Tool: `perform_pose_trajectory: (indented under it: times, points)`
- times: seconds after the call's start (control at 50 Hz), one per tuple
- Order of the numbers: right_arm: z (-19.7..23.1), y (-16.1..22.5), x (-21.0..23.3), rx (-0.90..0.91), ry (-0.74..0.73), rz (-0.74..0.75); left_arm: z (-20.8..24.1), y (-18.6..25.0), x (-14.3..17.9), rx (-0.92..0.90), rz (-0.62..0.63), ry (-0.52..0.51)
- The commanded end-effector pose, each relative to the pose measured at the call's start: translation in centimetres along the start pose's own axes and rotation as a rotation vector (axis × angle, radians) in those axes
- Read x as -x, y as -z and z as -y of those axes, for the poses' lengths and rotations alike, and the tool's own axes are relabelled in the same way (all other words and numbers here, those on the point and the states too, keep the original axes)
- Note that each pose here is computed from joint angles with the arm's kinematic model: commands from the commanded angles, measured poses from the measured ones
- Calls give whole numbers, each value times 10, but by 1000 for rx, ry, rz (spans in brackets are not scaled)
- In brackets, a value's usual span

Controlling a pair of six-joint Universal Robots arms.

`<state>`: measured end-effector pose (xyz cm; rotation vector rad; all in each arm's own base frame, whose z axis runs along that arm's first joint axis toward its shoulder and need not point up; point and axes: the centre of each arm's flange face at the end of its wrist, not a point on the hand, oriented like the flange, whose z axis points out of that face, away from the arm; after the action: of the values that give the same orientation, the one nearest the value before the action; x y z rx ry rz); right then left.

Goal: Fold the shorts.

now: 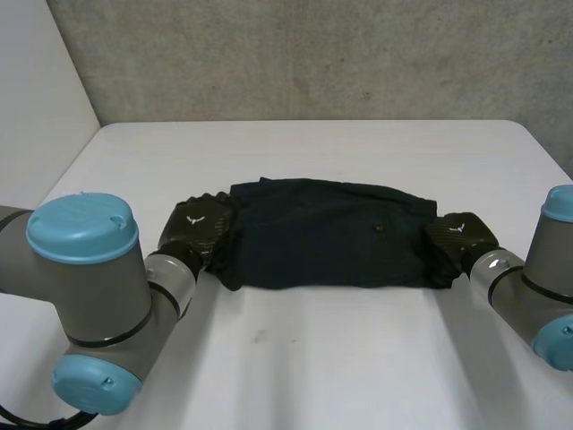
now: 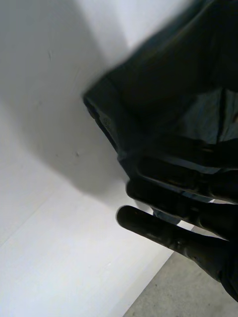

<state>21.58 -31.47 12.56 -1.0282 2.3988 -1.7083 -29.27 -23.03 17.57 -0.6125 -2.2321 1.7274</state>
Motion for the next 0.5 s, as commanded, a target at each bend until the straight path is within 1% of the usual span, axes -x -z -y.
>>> perform_pose_trajectory:
  times: [0.02, 0.12, 0.2, 0.28, 0.3, 0.36, 0.44, 0.5]
  points:
    - [7, 5, -17, -11, -8, -45, -1, 1, 0, 3, -1, -1]
    - [15, 21, -34, -9, -6, -82, -1, 2, 2, 5, 6, 0]
    - [9, 27, -53, 42, 19, -108, 2, 3, 3, -2, 8, 1]
    - [2, 31, -80, 87, 110, -154, 4, 5, 3, -10, 7, 1]
    - [1, 32, -89, 102, 164, -174, 6, 5, 3, -15, 7, 2]
    - [5, 32, -99, 102, 257, -193, 6, 6, 3, -16, 7, 2]
    - [28, 30, -90, 29, 324, -171, 7, 5, 3, -18, 7, 2]
    - [60, 28, -58, -111, 387, -80, 7, 5, 4, -18, 10, 2]
